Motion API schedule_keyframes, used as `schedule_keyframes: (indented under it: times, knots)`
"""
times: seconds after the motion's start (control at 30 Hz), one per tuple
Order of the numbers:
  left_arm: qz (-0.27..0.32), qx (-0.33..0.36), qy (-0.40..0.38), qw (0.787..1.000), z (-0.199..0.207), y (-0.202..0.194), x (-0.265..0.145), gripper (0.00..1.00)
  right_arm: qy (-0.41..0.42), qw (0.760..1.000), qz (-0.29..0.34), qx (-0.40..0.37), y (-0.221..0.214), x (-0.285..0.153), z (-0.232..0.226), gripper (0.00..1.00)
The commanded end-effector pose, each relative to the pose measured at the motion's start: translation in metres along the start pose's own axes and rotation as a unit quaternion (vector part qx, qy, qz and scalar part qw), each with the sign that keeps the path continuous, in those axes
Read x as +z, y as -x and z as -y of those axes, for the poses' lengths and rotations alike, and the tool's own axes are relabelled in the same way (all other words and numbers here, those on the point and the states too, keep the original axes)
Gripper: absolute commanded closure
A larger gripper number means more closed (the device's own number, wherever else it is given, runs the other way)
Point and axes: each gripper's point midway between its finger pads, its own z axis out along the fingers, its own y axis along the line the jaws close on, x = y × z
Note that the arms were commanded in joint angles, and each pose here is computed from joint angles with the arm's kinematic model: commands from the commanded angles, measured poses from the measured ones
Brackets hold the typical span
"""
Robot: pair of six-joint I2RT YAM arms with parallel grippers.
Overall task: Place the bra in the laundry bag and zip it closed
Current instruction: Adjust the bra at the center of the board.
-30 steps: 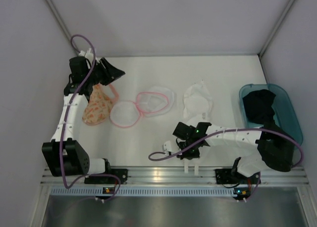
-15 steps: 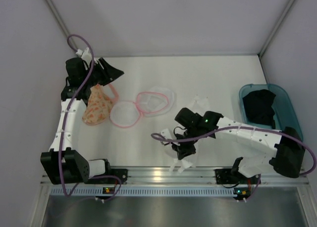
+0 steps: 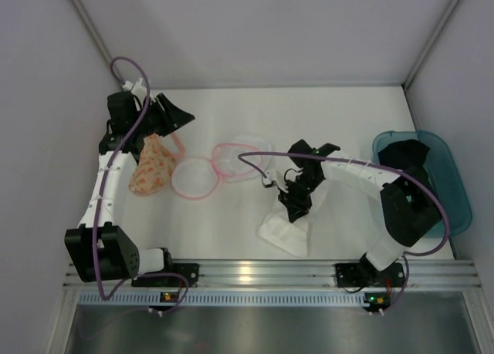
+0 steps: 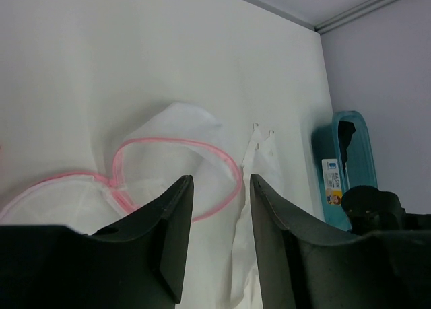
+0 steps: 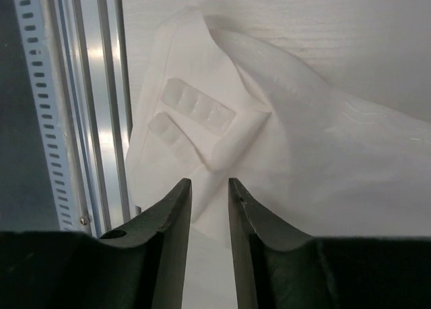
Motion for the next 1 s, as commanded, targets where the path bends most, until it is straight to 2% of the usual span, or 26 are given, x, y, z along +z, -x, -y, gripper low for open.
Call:
schedule_keyframes:
  times: [0.0,0.07,0.1,0.2,0.23,0.33,0.4,0.63,0.8,0.97]
  knots:
    - [0.016,0.027,-0.014,0.999,0.005,0.005,-0.005,0.55,-0.031,0.999,0.020,-0.017,0.015,-0.003,0.019,0.69]
    - [0.017,0.032,-0.014,0.999,0.006,0.004,-0.007,0.55,-0.062,0.997,0.044,-0.006,0.025,-0.018,0.033,0.63]
    - [0.015,0.032,-0.016,0.999,0.007,0.002,-0.007,0.55,-0.076,0.996,0.055,0.009,0.029,-0.027,0.041,0.54]
    - [0.013,0.032,-0.019,0.999,0.008,0.000,-0.009,0.54,-0.135,0.984,0.102,0.054,0.041,-0.071,0.074,0.48]
    - [0.014,0.031,-0.019,0.999,0.008,0.001,-0.009,0.54,-0.172,0.975,0.126,0.071,0.045,-0.095,0.098,0.48]
    - [0.014,0.028,-0.021,0.999,0.009,0.002,-0.008,0.54,-0.237,0.949,0.145,0.147,0.031,-0.131,0.146,0.48]
    - [0.012,0.024,-0.020,0.999,0.009,0.001,-0.007,0.54,-0.268,0.936,0.129,0.191,0.012,-0.140,0.170,0.50]
    - [0.013,0.028,-0.017,0.999,0.006,0.002,-0.006,0.54,-0.309,0.907,0.069,0.278,-0.042,-0.130,0.228,0.52]
    - [0.012,0.030,-0.016,0.999,0.005,0.000,-0.006,0.54,-0.366,0.885,0.042,0.285,-0.065,-0.132,0.253,0.52]
    - [0.006,0.025,-0.018,1.000,0.004,-0.004,-0.006,0.54,-0.367,0.884,0.046,0.286,-0.071,-0.133,0.255,0.52]
